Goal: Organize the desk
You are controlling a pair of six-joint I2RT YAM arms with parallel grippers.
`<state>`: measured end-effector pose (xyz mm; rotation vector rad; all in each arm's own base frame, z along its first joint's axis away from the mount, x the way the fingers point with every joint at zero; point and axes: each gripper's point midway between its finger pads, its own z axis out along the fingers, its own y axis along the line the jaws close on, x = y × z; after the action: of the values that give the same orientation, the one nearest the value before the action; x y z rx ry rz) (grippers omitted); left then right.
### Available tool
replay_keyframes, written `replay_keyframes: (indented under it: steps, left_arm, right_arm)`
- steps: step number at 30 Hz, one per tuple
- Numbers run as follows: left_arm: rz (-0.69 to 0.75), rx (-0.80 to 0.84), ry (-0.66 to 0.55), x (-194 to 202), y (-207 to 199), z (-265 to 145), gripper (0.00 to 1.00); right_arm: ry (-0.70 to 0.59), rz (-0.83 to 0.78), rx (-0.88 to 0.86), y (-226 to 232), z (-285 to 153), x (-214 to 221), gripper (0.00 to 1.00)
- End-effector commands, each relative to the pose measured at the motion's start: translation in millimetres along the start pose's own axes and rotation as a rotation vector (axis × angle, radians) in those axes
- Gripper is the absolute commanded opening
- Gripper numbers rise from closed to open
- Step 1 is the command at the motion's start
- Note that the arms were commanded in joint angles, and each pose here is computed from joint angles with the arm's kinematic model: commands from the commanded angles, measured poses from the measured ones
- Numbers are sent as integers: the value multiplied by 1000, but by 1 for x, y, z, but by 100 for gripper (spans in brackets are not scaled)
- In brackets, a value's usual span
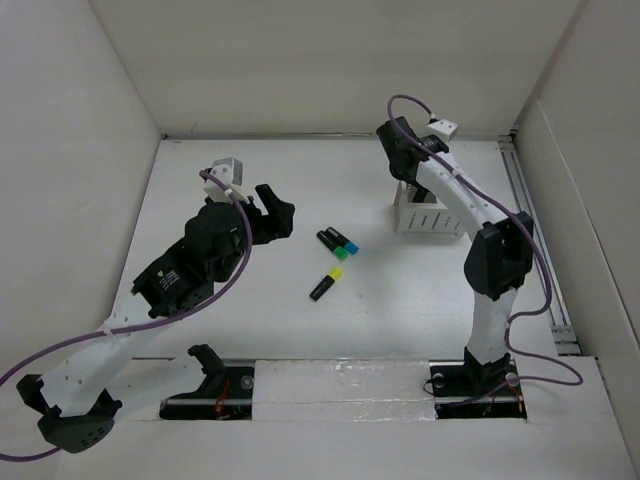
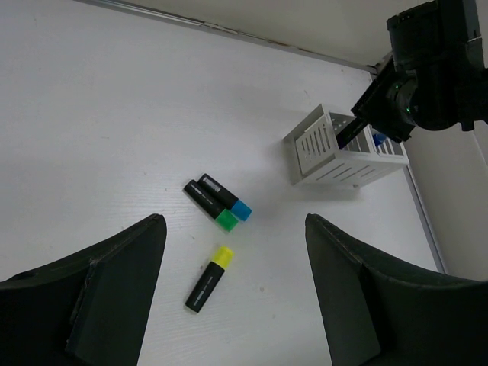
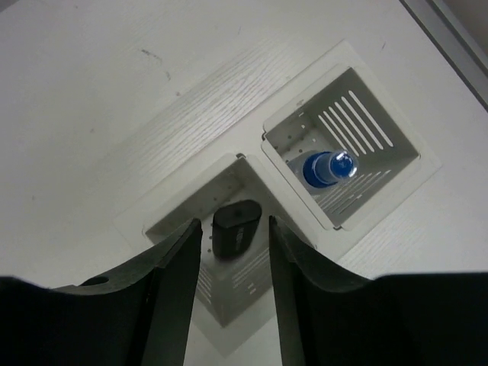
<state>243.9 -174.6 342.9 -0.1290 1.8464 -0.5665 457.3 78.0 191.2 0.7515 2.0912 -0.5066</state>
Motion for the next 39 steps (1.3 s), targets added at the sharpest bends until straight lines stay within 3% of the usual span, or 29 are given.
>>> replay_keyframes:
  steps: [1, 8, 11, 12, 13, 16, 22, 26, 30, 33, 39]
  left_arm:
    - [-25, 7, -45, -16, -5, -4, 70]
    - [-20, -1, -63, -26, -6, -5, 70]
    - [-18, -6, -72, -30, -6, -5, 70]
    - [-16, -14, -77, -31, -6, -5, 70]
    - [-12, -19, -81, -33, -5, -5, 70]
    - [-7, -41, -103, -43, -4, -6, 70]
    - [9, -84, -132, -52, 1, -5, 72]
    - [30, -106, -103, -39, 2, 8, 72]
    - [17, -122, -49, -25, 2, 16, 73]
    - [-24, -76, -79, -35, -7, 11, 75]
    - [3, -61, -16, -22, -16, 23, 79]
  right_arm:
    - [-38, 94, -80, -11, -38, -33, 48]
    - [-25, 113, -212, -21, -89, -32, 48]
    - [53, 78, -349, -16, -116, -6, 19]
    - [96, 65, -408, -11, -128, 8, 4]
    - [128, 35, -464, -10, -142, 30, 0]
    - [236, -62, -600, -1, -181, 83, 0]
    - [412, -184, -701, 10, -208, 178, 0]
    - [477, -261, -728, 27, -228, 218, 15]
    - [536, -276, -713, 36, -237, 249, 50]
    - [565, -233, -708, 49, -227, 260, 63]
    - [577, -179, -662, 78, -203, 268, 65]
